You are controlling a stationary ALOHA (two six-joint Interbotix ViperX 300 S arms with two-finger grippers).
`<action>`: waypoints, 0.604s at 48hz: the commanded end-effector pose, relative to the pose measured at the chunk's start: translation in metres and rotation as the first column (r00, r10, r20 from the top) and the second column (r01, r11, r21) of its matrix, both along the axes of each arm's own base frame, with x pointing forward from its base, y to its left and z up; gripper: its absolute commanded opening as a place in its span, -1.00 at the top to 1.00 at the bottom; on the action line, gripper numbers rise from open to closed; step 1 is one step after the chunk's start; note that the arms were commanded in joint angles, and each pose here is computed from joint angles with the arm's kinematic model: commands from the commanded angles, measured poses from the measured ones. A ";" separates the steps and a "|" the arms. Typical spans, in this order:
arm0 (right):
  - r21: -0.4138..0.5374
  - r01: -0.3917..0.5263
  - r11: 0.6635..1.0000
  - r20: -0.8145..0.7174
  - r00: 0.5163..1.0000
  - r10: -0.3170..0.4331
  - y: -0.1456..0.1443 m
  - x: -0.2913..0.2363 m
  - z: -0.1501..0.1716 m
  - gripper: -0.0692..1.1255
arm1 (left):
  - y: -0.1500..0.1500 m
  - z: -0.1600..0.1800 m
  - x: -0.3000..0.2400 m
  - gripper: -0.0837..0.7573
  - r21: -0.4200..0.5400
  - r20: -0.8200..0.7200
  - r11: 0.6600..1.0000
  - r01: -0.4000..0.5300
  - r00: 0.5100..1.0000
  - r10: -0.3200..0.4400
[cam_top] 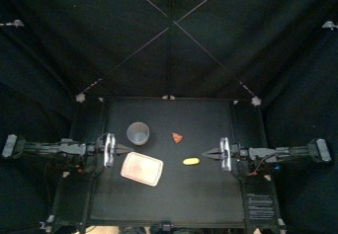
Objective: Pick the corn then place it on the pink plate
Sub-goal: Pick the corn
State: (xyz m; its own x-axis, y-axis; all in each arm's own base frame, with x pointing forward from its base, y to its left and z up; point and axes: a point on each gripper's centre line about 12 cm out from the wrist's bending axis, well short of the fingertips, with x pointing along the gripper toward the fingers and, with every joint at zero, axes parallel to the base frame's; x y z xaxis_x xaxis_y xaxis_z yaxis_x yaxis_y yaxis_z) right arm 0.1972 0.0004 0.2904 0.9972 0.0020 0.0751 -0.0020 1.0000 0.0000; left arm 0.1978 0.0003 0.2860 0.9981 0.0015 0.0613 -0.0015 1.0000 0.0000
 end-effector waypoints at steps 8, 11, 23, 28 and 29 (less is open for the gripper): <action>0.056 0.020 0.998 -0.357 0.934 0.002 0.000 0.029 -0.057 0.80 | 0.003 -0.006 -0.002 0.91 0.018 -0.012 1.000 -0.017 1.000 0.018; 0.076 0.030 0.997 -0.452 0.892 0.008 0.001 0.041 -0.072 0.79 | 0.003 -0.005 -0.002 0.88 0.018 -0.011 1.000 -0.017 1.000 0.018; 0.043 0.034 0.998 -0.653 0.757 0.002 0.000 0.083 -0.090 0.46 | 0.004 -0.006 -0.002 0.87 0.015 -0.014 1.000 -0.018 1.000 0.018; 0.047 0.068 0.997 -0.706 0.708 -0.015 -0.008 0.087 -0.098 0.08 | 0.004 -0.007 -0.002 0.87 0.015 -0.020 1.000 -0.018 1.000 0.018; 0.049 0.073 0.996 -0.714 0.700 -0.016 -0.009 0.087 -0.100 0.00 | 0.003 -0.007 -0.002 0.87 0.018 -0.022 1.000 -0.017 1.000 0.018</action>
State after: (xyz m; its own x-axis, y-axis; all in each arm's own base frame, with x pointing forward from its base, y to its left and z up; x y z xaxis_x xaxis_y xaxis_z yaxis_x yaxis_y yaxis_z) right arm 0.2777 -0.0025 0.1851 0.7572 -0.0068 -0.6532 0.0471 0.9979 0.0442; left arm 0.1947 0.0035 0.2728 0.9996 0.0170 0.0245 -0.0173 0.9997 0.0150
